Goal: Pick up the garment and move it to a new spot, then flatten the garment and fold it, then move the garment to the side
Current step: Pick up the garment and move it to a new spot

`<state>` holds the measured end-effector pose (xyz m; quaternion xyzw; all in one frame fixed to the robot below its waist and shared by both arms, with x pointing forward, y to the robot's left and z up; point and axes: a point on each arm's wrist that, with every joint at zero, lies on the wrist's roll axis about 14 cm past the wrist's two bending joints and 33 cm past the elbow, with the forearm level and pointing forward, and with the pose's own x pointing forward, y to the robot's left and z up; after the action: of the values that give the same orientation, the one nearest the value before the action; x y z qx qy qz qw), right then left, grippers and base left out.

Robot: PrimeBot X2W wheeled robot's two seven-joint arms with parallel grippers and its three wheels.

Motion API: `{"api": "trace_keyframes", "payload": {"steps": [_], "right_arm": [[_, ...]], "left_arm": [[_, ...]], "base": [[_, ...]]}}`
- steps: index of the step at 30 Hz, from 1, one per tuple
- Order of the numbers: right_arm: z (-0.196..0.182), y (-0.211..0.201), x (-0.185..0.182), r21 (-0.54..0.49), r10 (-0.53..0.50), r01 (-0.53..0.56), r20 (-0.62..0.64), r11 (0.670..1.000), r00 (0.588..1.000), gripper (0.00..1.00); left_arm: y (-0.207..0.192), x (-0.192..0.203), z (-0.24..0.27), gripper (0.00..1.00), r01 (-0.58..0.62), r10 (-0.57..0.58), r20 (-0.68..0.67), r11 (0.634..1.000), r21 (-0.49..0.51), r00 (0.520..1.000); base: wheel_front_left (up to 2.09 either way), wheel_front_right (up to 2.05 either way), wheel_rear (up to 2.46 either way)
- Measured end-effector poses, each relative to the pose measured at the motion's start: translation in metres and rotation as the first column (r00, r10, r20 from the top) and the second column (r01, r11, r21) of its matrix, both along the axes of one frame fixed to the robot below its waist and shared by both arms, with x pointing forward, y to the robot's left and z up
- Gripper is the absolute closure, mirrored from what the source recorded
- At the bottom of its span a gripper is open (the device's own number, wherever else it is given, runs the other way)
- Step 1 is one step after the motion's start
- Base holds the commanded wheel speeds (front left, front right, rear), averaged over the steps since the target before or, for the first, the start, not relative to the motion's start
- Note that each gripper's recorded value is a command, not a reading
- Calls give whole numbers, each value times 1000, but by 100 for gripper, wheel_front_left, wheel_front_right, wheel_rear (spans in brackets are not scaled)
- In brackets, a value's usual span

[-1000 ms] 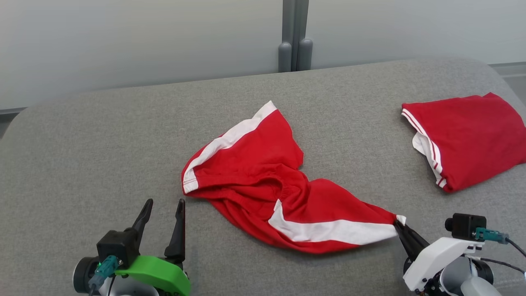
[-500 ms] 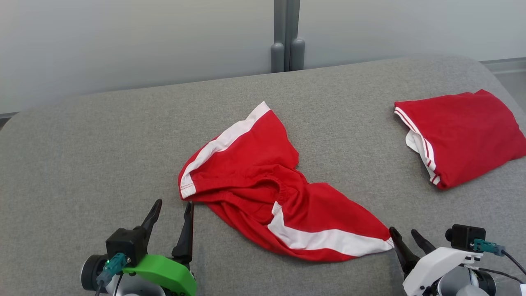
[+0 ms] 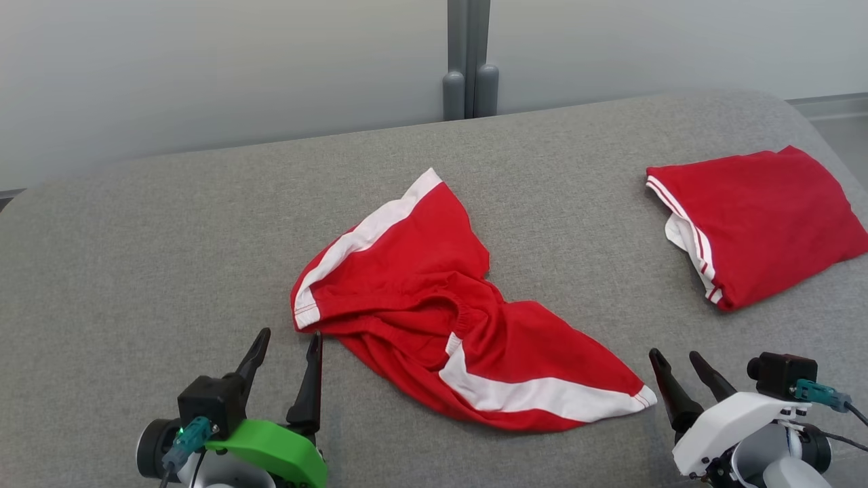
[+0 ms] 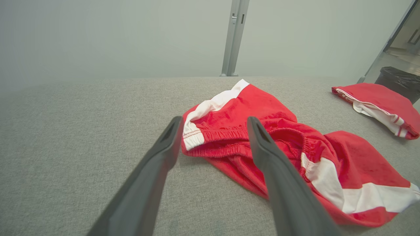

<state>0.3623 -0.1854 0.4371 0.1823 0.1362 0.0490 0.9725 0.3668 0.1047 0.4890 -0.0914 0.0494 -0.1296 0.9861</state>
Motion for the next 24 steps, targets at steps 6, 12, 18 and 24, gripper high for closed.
{"api": "trace_keyframes", "payload": {"steps": [6, 12, 18, 24], "right_arm": [[-4, 3, -9, -7, 8, -8, -25, 1000, 1000, 0], [-4, 5, -12, -9, 9, -9, -36, 1000, 999, 0], [-5, 7, -13, -8, 12, -13, -50, 1000, 999, 0], [-10, 9, -15, -13, 20, -21, -75, 1000, 997, 0]], "left_arm": [[0, -1, 1, 0, -2, 2, 4, 1000, -2, 1000], [-1, -1, 0, 0, 3, -3, 2, 1000, -2, 1000], [-4, 1, 1, 0, 11, -11, 4, 1000, -2, 1000], [-35, -5, -4, 0, 128, -128, -26, 992, 6, 991]], "base": [[0, 0, 0], [0, 0, 0], [0, 0, 0], [0, 0, 0]]}}
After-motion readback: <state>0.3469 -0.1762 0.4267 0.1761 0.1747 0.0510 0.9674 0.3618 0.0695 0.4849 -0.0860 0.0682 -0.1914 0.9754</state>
